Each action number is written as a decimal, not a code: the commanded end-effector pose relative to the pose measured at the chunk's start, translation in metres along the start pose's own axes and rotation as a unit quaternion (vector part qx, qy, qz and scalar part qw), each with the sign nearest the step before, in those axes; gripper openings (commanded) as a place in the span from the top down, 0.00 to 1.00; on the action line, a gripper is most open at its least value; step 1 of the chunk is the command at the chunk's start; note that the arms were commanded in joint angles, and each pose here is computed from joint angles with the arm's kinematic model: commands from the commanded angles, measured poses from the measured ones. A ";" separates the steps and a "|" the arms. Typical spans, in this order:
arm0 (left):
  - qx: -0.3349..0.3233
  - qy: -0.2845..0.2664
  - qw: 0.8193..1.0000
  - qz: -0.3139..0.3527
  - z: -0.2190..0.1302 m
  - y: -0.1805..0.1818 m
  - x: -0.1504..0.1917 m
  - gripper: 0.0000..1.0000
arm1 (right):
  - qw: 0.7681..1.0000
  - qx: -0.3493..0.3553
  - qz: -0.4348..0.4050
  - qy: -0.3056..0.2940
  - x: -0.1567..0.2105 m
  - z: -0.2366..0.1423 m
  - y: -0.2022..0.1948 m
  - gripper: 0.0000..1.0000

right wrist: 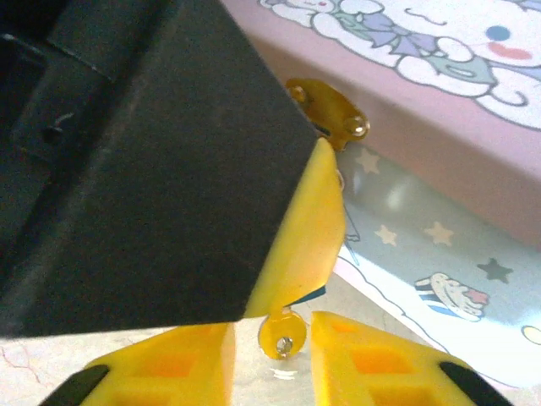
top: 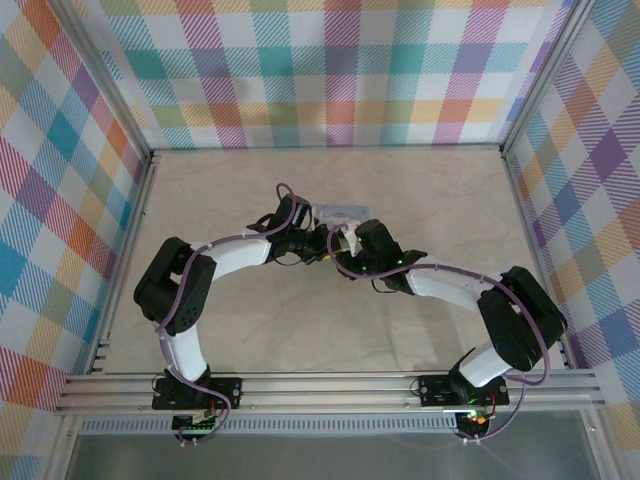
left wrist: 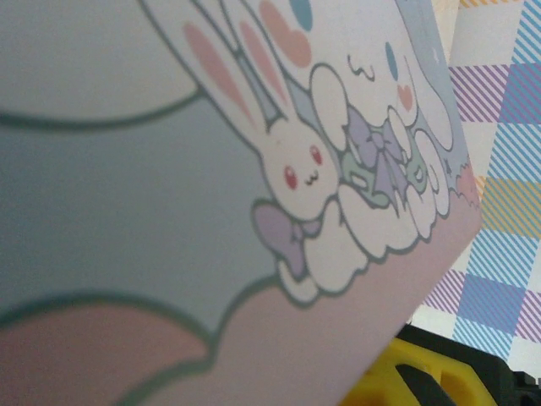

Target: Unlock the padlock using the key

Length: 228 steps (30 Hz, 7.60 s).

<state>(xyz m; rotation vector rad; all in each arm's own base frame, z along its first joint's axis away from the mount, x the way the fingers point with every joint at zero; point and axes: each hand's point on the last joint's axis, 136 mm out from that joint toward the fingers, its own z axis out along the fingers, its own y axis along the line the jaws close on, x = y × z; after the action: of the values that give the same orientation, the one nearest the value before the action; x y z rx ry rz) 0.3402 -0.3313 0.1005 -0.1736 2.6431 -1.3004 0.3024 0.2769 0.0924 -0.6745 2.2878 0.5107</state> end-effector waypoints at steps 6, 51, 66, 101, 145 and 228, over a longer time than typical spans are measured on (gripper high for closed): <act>0.026 0.000 0.999 0.022 -0.005 -0.015 0.002 0.96 | 1.000 -0.012 0.026 -0.008 0.017 -0.020 0.003 0.65; -0.105 -0.037 0.993 0.049 -0.034 0.034 0.023 0.66 | 0.997 -0.013 0.076 0.004 0.037 -0.016 0.001 0.63; -0.044 -0.064 0.997 0.027 0.000 0.047 0.021 0.59 | 0.997 -0.009 0.072 0.003 0.032 -0.014 0.000 0.61; -0.057 -0.106 0.991 0.054 0.049 0.056 0.018 0.80 | 0.993 0.007 0.115 -0.035 0.036 -0.040 -0.027 0.59; -0.103 -0.204 0.972 0.057 -0.064 0.049 -0.077 0.50 | 0.971 0.158 0.165 0.064 0.027 0.016 -0.013 0.55; -0.076 -0.137 0.987 0.040 -0.023 0.052 -0.089 0.68 | 0.975 0.139 0.079 0.156 0.033 0.019 0.000 0.63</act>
<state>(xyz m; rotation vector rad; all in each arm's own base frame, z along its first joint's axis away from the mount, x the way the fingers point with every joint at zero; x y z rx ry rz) 0.4276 -0.2734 0.0896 -0.2419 2.4371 -0.9984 0.2926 0.2803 0.0564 -0.5081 2.6590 0.1777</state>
